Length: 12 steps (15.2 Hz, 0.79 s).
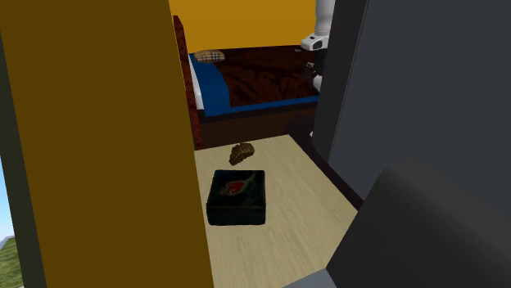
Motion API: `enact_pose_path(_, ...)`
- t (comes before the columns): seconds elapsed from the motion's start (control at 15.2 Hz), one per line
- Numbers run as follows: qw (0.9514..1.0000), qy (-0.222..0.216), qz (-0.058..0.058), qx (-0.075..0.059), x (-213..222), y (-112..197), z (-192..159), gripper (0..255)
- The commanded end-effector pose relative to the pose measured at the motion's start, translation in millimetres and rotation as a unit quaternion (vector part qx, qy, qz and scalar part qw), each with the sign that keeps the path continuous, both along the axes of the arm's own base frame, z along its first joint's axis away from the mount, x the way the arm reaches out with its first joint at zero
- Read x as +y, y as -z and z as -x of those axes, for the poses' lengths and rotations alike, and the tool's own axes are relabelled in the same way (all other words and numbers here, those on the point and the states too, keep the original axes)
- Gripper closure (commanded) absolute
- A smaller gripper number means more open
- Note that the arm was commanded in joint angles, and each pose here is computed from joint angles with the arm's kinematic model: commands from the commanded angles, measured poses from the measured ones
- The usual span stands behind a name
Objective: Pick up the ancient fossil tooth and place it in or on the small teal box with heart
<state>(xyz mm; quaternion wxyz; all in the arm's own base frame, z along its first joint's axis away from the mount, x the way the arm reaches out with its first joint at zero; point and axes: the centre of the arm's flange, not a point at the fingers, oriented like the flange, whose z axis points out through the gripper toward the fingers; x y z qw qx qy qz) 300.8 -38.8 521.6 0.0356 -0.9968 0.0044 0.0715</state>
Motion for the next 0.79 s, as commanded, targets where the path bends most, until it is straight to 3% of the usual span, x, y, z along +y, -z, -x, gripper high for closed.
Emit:
enact_pose_path(0.0,1.0,0.002,0.004,-0.003,-21.8,16.3,-8.3,0)
enact_pose_path(0.73,0.9993,0.019,0.024,-0.019,-131.7,94.8,-41.3,0)
